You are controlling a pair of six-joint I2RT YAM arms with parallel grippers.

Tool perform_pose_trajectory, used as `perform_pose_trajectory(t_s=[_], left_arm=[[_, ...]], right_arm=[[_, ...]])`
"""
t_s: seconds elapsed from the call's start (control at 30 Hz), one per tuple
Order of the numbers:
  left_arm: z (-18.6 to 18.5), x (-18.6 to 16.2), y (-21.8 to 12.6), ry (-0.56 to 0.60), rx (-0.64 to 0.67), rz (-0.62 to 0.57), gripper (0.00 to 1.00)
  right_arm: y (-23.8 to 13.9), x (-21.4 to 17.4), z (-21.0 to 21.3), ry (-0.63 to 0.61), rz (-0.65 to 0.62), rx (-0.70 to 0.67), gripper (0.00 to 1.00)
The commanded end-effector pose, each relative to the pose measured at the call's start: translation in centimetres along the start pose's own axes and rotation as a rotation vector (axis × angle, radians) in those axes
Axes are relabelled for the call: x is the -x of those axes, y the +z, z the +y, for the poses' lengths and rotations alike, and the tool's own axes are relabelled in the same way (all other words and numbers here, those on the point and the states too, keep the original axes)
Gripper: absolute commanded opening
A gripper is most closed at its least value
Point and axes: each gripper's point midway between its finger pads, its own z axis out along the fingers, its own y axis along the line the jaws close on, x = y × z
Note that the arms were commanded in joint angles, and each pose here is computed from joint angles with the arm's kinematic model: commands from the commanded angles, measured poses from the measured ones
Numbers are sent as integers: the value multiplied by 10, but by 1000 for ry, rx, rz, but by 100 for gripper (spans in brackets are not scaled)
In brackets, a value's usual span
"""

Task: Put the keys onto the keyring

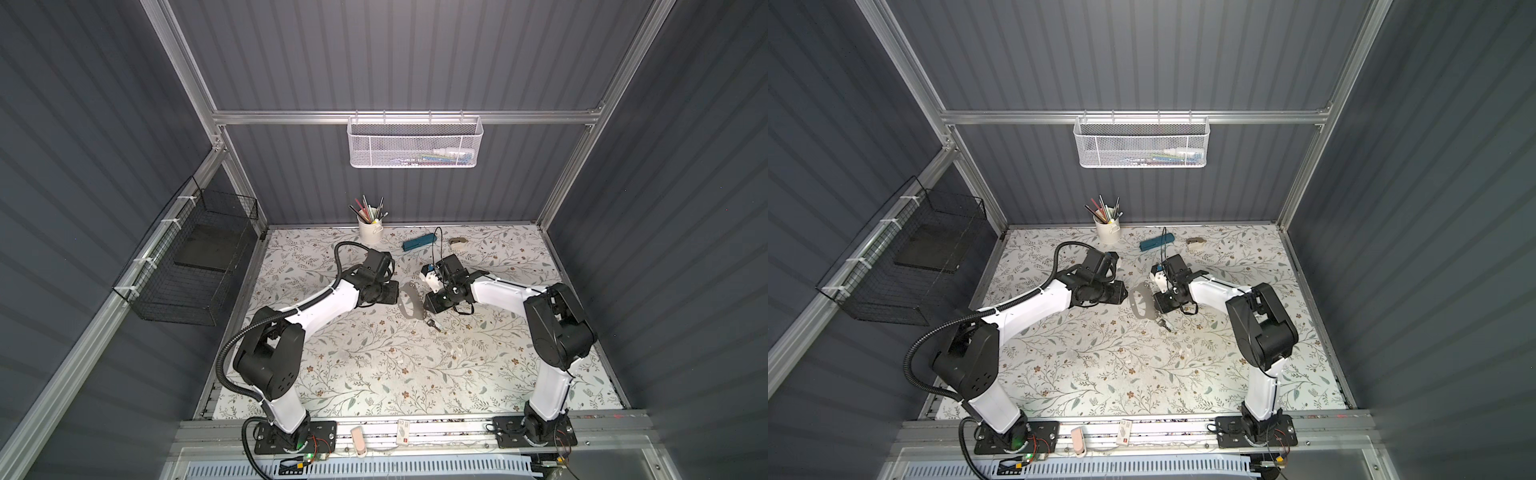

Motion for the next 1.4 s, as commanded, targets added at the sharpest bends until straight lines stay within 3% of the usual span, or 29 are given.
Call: perform_pose_trajectory(t_s=[0.0,0.5,0.73,0.97,1.37], left_arm=[[6,-4,-8,-6,13,10,35],[9,-4,-6,-12,13,13,35],[10,-2,-8,-13,14,7,35],[9,0,-10,-18,9,1,35],[-16,41,-53,-9,-61,-121,35]], right_arm=[[2,3,0,-27,14,-13,26],[16,-6,2,-39,50,-15,27],[8,1,2,-47,15,-35,15],[-17,17,10,-62,-59,-27,0],[-125,62,42,-96,-276,-8,0]])
